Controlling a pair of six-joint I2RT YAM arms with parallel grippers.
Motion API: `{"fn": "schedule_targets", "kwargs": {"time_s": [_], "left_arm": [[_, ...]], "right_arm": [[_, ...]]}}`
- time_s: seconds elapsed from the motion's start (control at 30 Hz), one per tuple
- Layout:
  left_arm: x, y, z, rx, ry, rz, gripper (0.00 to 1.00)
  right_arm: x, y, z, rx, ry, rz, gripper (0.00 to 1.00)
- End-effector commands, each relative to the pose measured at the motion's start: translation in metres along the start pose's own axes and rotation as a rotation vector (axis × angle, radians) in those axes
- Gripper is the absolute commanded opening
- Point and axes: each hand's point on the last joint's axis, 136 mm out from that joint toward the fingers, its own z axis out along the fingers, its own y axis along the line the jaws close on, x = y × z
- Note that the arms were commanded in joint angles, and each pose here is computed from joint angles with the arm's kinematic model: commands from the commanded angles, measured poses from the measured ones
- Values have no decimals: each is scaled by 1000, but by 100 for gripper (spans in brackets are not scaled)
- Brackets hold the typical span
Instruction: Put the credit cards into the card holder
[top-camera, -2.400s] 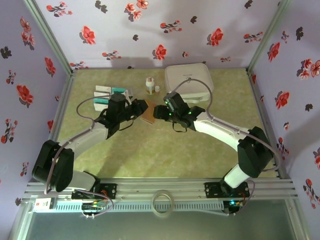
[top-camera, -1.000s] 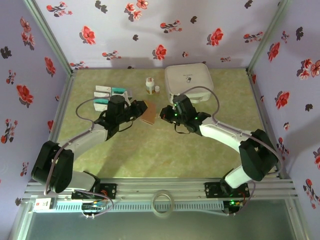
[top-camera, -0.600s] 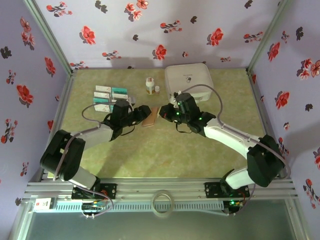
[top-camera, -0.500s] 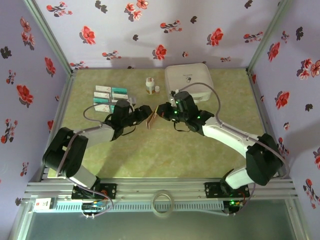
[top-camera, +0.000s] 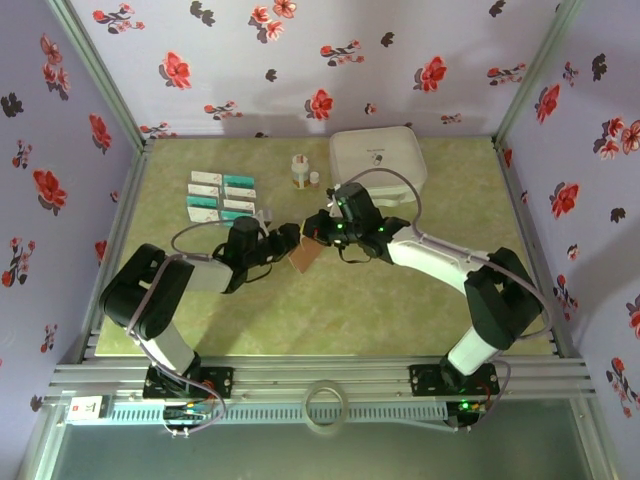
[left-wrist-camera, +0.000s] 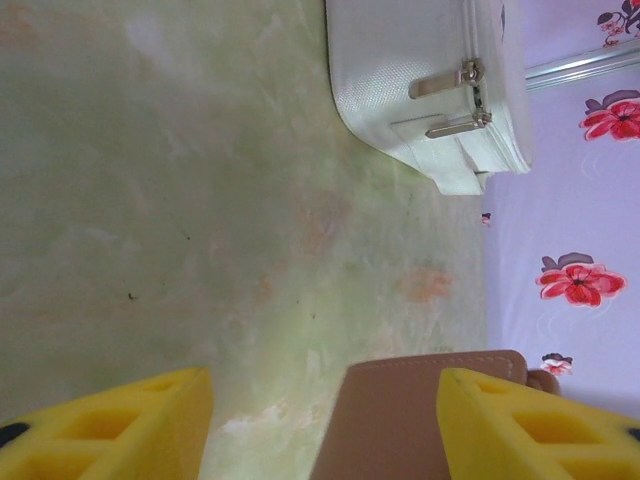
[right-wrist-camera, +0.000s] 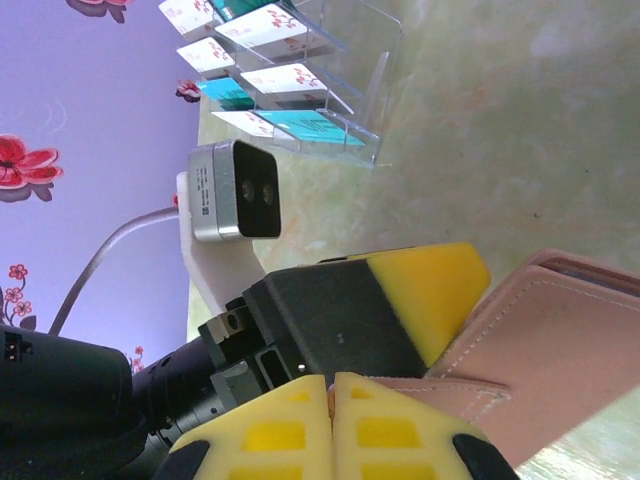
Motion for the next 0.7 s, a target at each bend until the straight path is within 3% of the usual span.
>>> {"fn": "schedule_targets", "kwargs": {"time_s": [0.0,0.3,0.67], "left_arm": [[6,5,0,10,-1,4,62],[16,37,-11,-90,-10,-4,64],[18,39,-12,-98,-3,3,65]], "right_arm": [[3,-13,4,8,47,-16,0],[13,-34,31,33,128,9,0],[-1,-2,16,12,97,-44,0]]}}
